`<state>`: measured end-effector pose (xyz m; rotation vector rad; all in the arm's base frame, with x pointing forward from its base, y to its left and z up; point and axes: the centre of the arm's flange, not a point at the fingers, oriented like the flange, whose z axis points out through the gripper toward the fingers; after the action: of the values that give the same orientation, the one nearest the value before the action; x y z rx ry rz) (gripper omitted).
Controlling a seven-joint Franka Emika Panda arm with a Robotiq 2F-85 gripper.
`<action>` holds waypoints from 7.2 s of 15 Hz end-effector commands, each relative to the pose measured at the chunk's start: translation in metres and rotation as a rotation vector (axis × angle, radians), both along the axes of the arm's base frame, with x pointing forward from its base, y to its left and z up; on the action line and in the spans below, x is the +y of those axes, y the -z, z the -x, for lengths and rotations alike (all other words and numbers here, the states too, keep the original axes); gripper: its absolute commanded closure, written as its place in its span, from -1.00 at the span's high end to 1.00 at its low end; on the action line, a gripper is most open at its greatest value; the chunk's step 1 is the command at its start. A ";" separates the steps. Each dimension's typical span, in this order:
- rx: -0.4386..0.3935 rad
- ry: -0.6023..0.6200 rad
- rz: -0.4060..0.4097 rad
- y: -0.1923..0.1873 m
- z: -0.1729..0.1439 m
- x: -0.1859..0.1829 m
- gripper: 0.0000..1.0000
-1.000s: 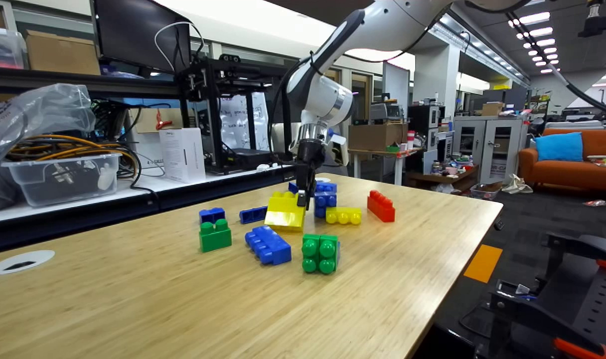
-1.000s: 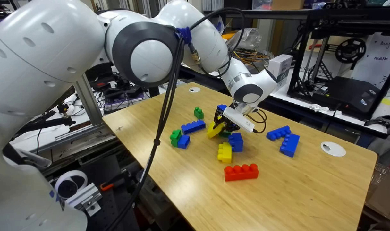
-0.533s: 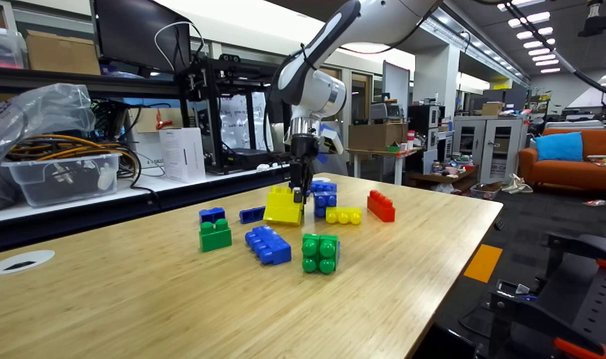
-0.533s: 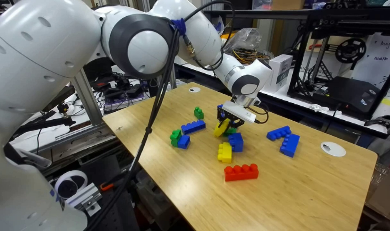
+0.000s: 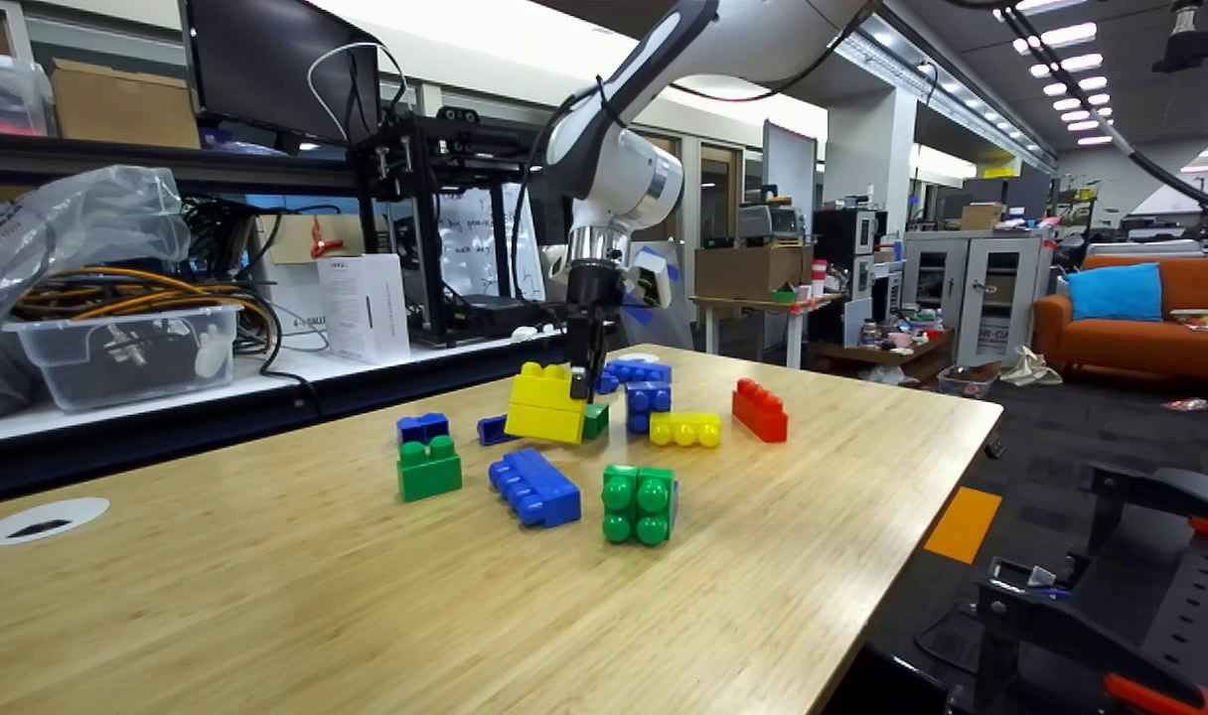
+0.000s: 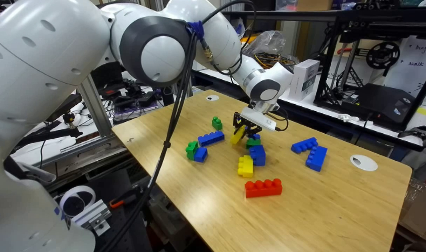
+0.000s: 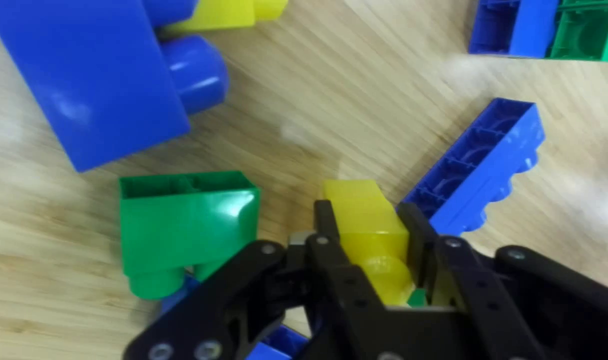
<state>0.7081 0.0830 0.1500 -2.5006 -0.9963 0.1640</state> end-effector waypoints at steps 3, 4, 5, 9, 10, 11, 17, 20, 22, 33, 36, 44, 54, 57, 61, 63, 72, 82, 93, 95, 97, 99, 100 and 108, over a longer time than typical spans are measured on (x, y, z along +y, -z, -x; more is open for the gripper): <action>0.067 -0.154 -0.257 -0.020 0.015 0.002 -0.80; 0.096 -0.179 -0.299 -0.022 0.018 0.001 -0.80; 0.132 -0.198 -0.338 -0.019 0.020 0.001 -0.80; 0.301 -0.210 -0.386 0.002 0.028 -0.006 -0.80; 0.330 -0.209 -0.383 0.008 0.031 -0.009 -0.80; 0.351 -0.203 -0.374 0.014 0.033 -0.012 -0.80; 0.329 -0.141 -0.198 0.030 0.034 -0.024 -0.80; 0.296 -0.124 -0.092 0.029 0.030 -0.023 -0.80; 0.289 -0.123 -0.043 0.030 0.028 -0.020 -0.80; 0.122 -0.024 0.260 0.028 0.009 -0.013 -0.80; 0.053 -0.004 0.343 0.020 0.004 -0.011 -0.80; -0.012 -0.093 0.102 -0.032 0.009 0.006 -0.80; 0.201 -0.358 -0.294 -0.016 0.024 0.001 -0.80; 0.389 -0.357 -0.311 0.016 0.040 -0.009 -0.80; 0.415 -0.271 -0.134 0.041 0.046 -0.016 -0.80; 0.367 -0.237 -0.030 0.043 0.041 -0.017 -0.80; 0.159 -0.181 0.320 0.031 0.020 -0.001 -0.80; -0.037 -0.018 0.628 0.018 0.003 0.000 -0.80; -0.214 0.210 0.843 0.002 -0.011 -0.016 -0.80; -0.292 0.255 0.914 -0.001 -0.016 -0.026 -0.80; -0.349 0.280 0.982 -0.003 -0.020 -0.032 -0.80; -0.379 0.291 1.028 0.003 -0.022 -0.031 -0.80; -0.393 0.293 1.054 0.004 -0.021 -0.030 -0.80; -0.426 0.199 1.110 0.048 -0.026 0.004 -0.80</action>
<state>0.7272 0.0810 0.1102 -3.7615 -0.8648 0.1637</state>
